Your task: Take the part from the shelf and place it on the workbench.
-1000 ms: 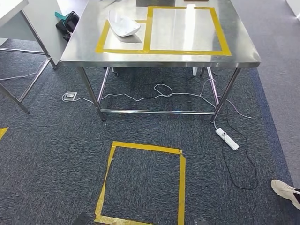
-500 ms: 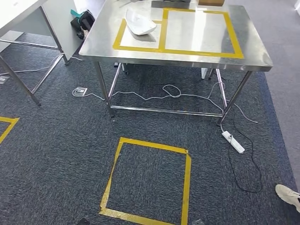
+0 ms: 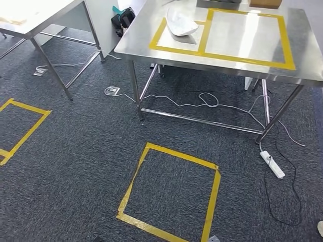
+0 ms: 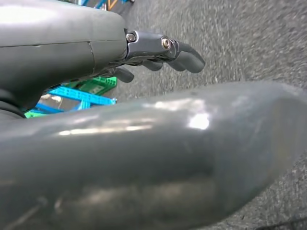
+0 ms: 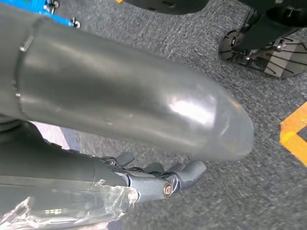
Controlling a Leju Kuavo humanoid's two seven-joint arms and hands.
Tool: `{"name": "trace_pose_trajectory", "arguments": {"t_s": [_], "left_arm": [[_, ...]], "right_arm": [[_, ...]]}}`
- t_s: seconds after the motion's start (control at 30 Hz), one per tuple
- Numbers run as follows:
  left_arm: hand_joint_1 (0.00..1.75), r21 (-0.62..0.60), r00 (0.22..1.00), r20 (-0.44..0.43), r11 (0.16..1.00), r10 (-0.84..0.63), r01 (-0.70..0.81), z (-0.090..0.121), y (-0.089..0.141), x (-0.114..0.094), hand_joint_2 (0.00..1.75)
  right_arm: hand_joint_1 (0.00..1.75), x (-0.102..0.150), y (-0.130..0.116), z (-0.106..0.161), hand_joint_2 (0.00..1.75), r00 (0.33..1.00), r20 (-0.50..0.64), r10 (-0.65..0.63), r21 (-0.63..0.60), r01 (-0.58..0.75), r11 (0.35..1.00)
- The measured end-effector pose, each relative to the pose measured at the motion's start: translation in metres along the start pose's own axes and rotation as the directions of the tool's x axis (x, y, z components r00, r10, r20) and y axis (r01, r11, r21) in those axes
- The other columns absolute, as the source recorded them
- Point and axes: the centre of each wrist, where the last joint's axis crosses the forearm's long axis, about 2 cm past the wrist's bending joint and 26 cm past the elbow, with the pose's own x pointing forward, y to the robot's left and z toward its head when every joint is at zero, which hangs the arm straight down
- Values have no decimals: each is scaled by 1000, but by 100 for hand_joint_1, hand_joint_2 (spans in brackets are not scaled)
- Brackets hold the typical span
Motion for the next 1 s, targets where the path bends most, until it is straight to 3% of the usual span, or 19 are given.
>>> {"name": "trace_pose_trajectory", "arguments": {"t_s": [0.57, 1.0], "left_arm": [[0, -34, 1000, -5, 999, -27, 27, 5, -10, 9, 0], [0, -79, 994, -32, 991, 103, -105, 5, -12, 8, 0]], "right_arm": [[0, -1, -1, 0, 0, 999, 3, 33, 4, -33, 999], [0, -1, -3, -1, 0, 999, 9, 35, 11, -35, 999]]}}
